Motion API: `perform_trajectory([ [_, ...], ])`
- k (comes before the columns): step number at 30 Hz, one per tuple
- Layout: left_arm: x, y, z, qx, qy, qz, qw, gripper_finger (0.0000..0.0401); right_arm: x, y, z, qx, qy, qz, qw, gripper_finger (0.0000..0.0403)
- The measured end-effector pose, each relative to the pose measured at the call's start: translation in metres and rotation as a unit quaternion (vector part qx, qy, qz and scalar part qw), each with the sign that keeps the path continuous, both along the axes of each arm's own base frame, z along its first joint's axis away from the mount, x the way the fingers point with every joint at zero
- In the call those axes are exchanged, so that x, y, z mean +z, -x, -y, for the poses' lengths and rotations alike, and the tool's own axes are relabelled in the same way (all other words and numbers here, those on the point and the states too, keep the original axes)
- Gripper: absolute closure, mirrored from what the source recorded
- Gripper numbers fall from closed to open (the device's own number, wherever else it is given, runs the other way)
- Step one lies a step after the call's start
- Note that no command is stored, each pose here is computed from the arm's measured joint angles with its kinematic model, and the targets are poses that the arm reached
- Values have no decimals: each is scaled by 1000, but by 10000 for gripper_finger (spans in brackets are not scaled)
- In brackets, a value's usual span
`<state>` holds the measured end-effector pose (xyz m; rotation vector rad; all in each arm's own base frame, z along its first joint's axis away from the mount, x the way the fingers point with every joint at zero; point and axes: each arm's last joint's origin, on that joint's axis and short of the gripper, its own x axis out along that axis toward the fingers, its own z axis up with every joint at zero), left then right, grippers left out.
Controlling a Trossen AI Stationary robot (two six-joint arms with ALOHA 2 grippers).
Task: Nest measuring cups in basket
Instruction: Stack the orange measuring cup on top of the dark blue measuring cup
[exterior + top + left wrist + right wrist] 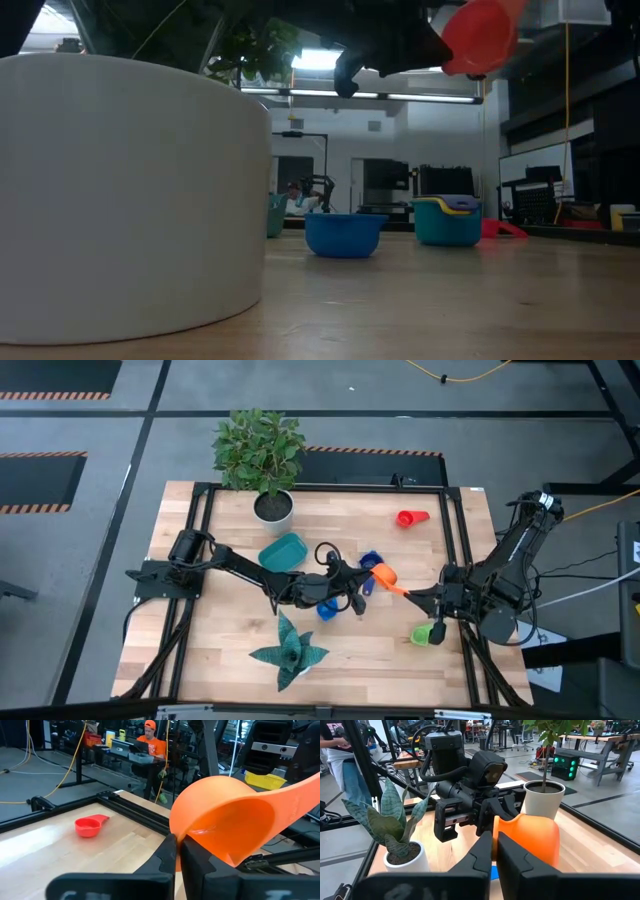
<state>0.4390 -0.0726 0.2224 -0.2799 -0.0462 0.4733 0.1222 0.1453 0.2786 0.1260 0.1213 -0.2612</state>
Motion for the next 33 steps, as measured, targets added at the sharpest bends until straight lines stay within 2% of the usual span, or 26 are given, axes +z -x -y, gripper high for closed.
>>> perform_trajectory([
  [6, 1, 0, -2, 11, 5, 6, 1000, 397, 0, 0, 0, 5, -11, -1, 1000, 369],
  [16, 0, 0, -2, 8, 5, 5, 1000, 399, -2, -1, -3, 66, -28, -26, 997, 364],
  [20, 0, 0, -1, 7, 3, 4, 1000, 398, 0, 0, -5, 133, -37, -49, 989, 364],
  [24, 1, -1, -2, -12, -26, -6, 1000, 399, 8, 8, -1, 244, -69, -67, 965, 364],
  [26, 4, -2, -5, -35, -47, -3, 998, 399, 13, 14, 5, 278, -82, -71, 955, 364],
  [29, 9, -5, -13, -59, -71, 7, 996, 399, 19, 24, 19, 295, -88, -72, 949, 364],
  [33, 23, -15, -29, -88, -77, 15, 993, 399, 23, 39, 44, 293, -83, -76, 949, 364],
])
